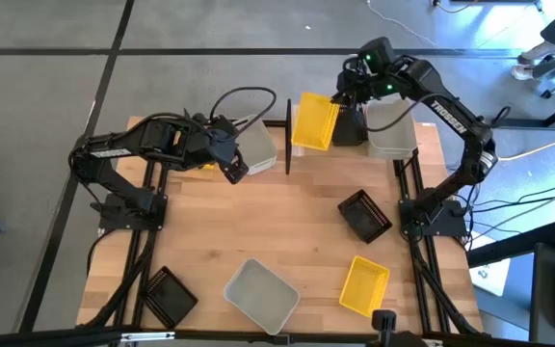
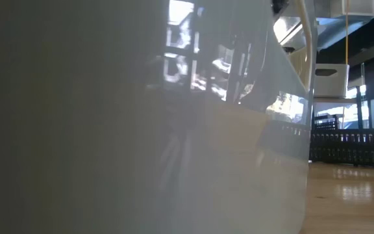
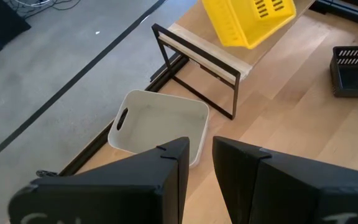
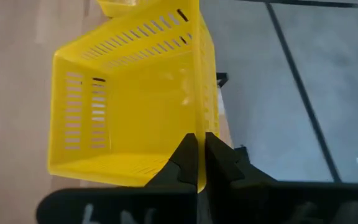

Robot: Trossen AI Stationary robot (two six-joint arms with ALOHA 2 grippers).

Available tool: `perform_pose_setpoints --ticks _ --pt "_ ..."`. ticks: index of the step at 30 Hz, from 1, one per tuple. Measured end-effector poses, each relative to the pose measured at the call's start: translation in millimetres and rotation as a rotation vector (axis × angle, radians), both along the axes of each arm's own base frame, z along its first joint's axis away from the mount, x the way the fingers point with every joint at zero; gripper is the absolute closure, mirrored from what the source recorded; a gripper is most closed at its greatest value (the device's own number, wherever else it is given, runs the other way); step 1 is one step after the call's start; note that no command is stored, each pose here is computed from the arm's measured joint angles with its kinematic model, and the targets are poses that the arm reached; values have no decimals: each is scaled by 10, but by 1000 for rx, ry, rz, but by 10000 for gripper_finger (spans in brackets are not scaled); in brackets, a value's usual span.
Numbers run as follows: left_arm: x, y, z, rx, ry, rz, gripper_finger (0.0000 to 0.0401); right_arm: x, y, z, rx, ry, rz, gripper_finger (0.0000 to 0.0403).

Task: Stack baskets on shelf by color
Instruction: Put the middle right yellow bin on the shelf

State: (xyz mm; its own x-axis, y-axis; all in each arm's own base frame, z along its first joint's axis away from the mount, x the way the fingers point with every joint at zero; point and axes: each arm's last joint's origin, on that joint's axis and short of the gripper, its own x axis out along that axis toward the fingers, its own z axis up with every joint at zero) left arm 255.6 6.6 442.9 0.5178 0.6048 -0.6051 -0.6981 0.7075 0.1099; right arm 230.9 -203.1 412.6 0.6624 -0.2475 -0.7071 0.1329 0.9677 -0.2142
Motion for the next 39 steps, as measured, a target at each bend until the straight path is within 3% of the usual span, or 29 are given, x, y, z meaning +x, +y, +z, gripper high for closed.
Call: perform_pose_setpoints --ticks 15,25,34,39 --pt "-2 67 0 -1 -2 27 338 96 -107 -478 7 47 28 399" --pt "0 67 -3 -2 -1 28 338 101 -149 -733 -24 124 -31 347" --pt "0 67 -3 -2 -2 29 338 176 -173 -606 -89 36 -36 321" --pt "0 76 -4 -2 -1 32 338 225 59 -425 51 0 72 323"
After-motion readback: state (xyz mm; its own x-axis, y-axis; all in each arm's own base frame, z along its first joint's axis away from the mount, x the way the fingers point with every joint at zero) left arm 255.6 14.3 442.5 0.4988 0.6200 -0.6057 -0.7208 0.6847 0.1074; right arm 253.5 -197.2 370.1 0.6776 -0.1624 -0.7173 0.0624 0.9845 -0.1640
